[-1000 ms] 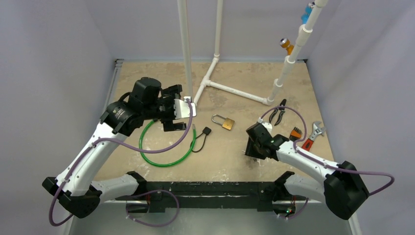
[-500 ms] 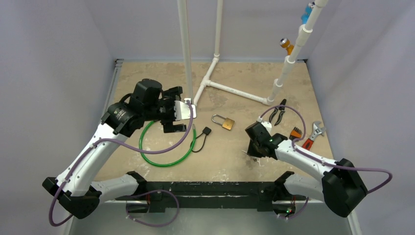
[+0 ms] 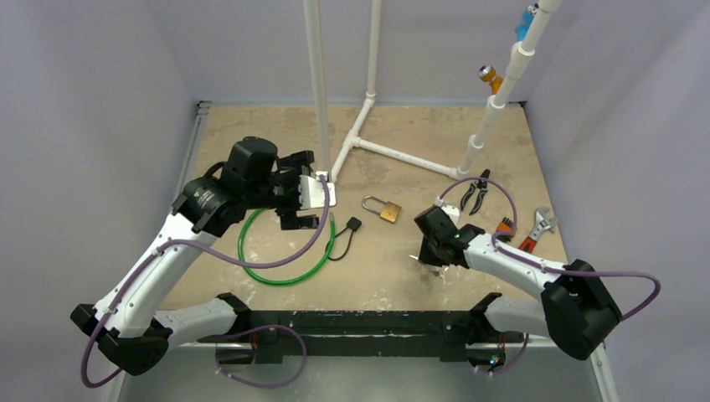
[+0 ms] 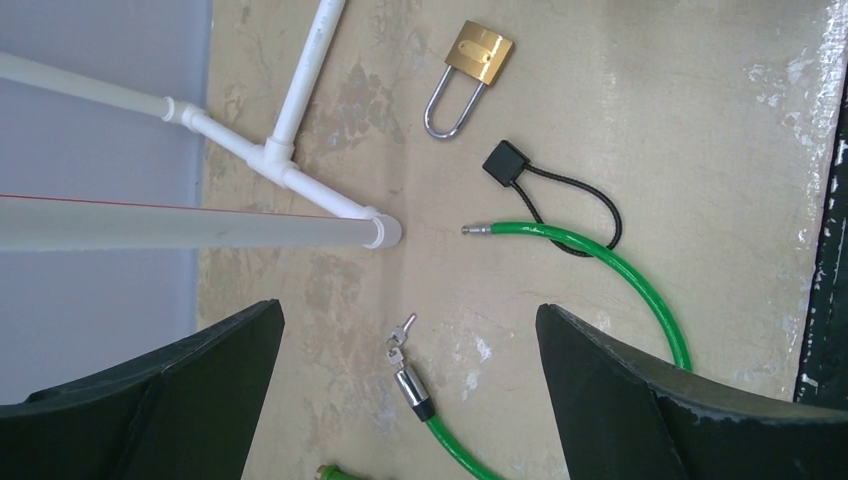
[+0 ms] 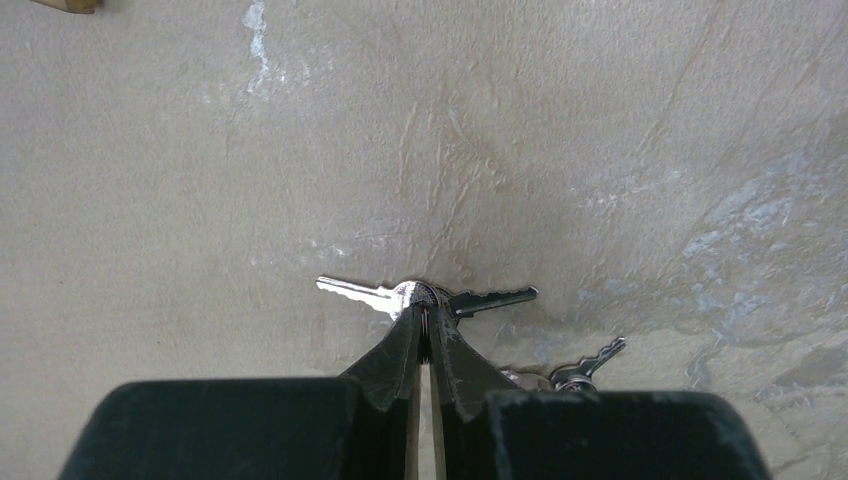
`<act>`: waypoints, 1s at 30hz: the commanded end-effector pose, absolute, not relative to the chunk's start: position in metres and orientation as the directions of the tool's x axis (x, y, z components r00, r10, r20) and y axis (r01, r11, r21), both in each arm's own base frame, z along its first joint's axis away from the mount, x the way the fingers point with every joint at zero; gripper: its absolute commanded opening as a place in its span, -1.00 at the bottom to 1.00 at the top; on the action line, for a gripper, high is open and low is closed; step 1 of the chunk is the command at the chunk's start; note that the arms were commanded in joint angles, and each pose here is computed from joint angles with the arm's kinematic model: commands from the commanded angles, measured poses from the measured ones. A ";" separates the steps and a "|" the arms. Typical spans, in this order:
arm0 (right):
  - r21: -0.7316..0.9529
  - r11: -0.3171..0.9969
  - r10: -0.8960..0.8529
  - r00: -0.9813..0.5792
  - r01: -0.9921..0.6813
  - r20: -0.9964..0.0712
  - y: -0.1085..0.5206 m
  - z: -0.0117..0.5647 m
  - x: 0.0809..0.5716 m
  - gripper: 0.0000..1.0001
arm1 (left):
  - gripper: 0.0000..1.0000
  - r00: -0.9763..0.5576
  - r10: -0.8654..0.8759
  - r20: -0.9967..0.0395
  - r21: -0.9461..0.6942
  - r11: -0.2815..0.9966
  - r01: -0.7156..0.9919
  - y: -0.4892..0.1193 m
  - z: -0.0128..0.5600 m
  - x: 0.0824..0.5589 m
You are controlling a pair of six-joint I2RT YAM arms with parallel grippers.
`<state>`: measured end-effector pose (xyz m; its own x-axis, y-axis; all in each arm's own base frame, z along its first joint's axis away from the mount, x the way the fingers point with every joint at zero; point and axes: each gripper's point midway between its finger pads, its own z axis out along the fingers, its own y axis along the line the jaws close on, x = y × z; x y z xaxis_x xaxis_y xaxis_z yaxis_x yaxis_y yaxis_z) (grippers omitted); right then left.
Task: Unlock with the key
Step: Pick up the key from the center of the board.
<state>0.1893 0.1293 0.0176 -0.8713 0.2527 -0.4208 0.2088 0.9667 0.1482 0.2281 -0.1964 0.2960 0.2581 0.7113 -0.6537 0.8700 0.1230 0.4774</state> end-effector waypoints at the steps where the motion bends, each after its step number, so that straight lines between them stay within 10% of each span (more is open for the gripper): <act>1: 0.154 0.967 0.251 -0.861 0.202 -0.442 0.133 0.024 0.195 -1.00 | 0.95 0.311 0.657 -0.686 0.496 0.110 0.861 -0.204 0.317 0.219; 22: 0.445 0.846 0.144 -0.678 -0.294 -0.721 0.219 0.205 0.249 -1.00 | 1.00 0.578 0.488 -0.654 0.621 -0.091 0.779 -0.237 0.314 0.189; 30: 0.479 0.738 0.141 -0.586 -0.475 -0.798 0.238 0.272 0.242 -1.00 | 0.77 0.425 0.442 -0.790 0.451 -0.049 0.891 -0.264 0.298 0.175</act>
<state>0.2467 0.2243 0.2201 -0.6730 0.1412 -0.7261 -0.3291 0.8220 0.4648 0.1812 -0.2442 0.2896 0.4865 0.5205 -0.7017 0.8485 -0.0898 0.5216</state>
